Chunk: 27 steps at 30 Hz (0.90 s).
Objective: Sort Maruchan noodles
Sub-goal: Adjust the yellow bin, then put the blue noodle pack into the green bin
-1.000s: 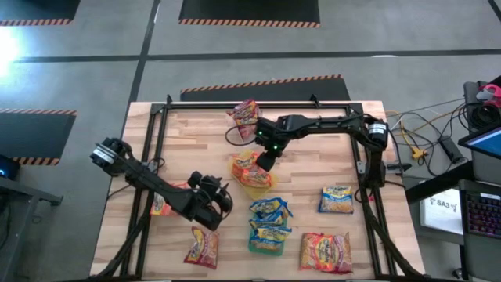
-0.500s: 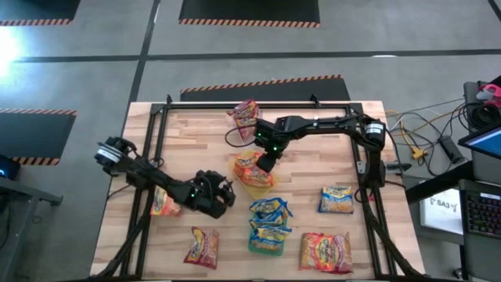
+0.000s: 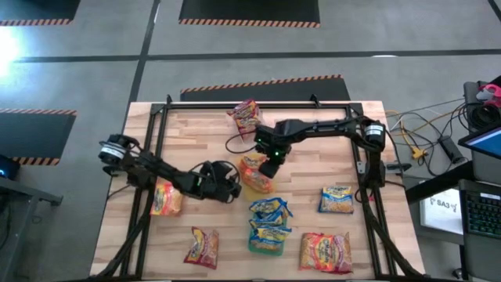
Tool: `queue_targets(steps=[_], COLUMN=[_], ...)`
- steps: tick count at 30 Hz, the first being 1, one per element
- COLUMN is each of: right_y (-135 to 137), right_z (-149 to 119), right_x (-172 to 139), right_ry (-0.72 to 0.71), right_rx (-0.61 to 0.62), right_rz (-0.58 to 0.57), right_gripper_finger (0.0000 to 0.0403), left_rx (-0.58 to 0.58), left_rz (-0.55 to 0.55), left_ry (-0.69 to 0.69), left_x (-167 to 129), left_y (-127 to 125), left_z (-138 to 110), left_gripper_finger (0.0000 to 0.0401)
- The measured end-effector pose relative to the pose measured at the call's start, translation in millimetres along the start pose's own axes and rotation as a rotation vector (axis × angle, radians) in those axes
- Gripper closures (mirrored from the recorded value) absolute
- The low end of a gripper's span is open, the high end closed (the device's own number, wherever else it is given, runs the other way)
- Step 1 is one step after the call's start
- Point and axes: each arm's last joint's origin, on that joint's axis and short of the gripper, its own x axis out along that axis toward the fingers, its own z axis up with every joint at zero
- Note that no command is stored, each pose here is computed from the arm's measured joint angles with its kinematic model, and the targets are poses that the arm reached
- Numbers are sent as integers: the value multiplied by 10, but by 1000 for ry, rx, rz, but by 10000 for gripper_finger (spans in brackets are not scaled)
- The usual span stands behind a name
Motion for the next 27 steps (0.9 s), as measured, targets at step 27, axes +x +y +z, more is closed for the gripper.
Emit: queue_targets(steps=[27], right_y=[126], right_z=[-231], right_x=[-496], right_ry=[10], right_rx=[-45], right_rz=[61], right_gripper_finger=[335], left_rx=[92], left_rz=[-12], left_ry=[8], left_x=[58], left_y=[41], left_z=[187], left_gripper_finger=[262])
